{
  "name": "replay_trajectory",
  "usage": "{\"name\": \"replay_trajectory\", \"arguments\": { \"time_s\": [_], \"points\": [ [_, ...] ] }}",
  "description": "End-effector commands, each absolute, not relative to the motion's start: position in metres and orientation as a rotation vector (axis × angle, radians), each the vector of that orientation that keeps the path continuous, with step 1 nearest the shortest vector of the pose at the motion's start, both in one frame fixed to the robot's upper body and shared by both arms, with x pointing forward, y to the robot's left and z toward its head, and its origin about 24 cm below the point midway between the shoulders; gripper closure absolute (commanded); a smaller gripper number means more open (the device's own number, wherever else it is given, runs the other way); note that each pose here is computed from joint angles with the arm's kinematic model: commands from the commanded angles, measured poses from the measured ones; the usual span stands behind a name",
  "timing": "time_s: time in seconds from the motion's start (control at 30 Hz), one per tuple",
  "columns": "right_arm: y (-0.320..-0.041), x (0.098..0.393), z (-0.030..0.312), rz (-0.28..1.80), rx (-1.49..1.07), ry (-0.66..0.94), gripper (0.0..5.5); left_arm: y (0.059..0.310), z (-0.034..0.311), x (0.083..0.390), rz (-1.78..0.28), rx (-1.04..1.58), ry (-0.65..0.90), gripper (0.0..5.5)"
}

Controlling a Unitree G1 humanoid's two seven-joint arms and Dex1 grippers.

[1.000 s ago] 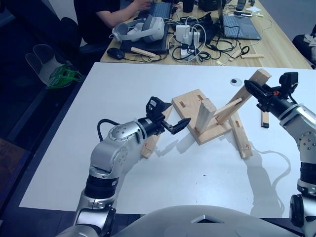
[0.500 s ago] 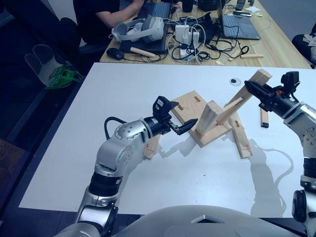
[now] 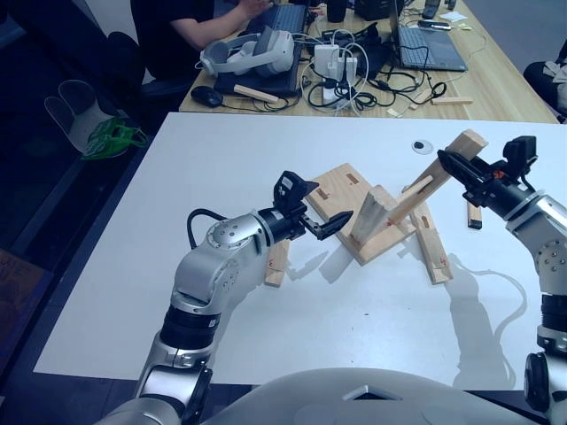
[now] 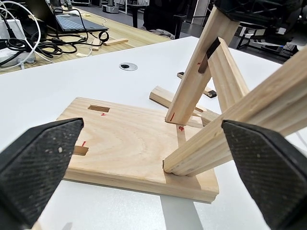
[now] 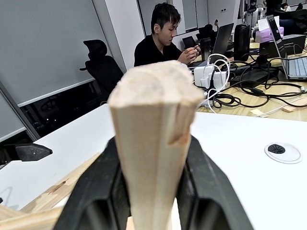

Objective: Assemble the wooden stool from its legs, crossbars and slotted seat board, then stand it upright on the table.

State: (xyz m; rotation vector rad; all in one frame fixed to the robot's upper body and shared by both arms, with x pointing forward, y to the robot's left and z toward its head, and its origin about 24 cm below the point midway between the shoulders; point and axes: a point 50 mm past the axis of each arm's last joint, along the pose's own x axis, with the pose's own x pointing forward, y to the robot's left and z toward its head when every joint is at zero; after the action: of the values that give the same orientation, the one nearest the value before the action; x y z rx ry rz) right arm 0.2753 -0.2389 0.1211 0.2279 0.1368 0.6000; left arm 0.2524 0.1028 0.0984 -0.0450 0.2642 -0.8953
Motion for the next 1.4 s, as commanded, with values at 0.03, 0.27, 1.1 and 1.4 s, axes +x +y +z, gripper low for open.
{"name": "replay_trajectory", "arguments": {
  "time_s": [0.03,0.27,1.1,1.4],
  "points": [
    [-0.241,0.26,0.069,0.535,0.109,0.461,3.99,0.104,0.1,0.256,-0.883,-0.013,0.26,0.1],
    [-0.24,0.262,0.065,0.492,-0.099,0.555,2.84,0.104,0.1,0.257,-0.871,-0.009,0.257,0.1],
    [-0.158,0.284,0.202,0.713,0.028,-0.072,3.1,0.16,0.151,0.297,-0.366,-0.246,-0.167,0.1],
    [-0.148,0.261,0.106,0.741,0.06,0.396,4.77,0.197,0.158,0.313,-0.015,-0.306,-0.239,0.1]
  ]
}}
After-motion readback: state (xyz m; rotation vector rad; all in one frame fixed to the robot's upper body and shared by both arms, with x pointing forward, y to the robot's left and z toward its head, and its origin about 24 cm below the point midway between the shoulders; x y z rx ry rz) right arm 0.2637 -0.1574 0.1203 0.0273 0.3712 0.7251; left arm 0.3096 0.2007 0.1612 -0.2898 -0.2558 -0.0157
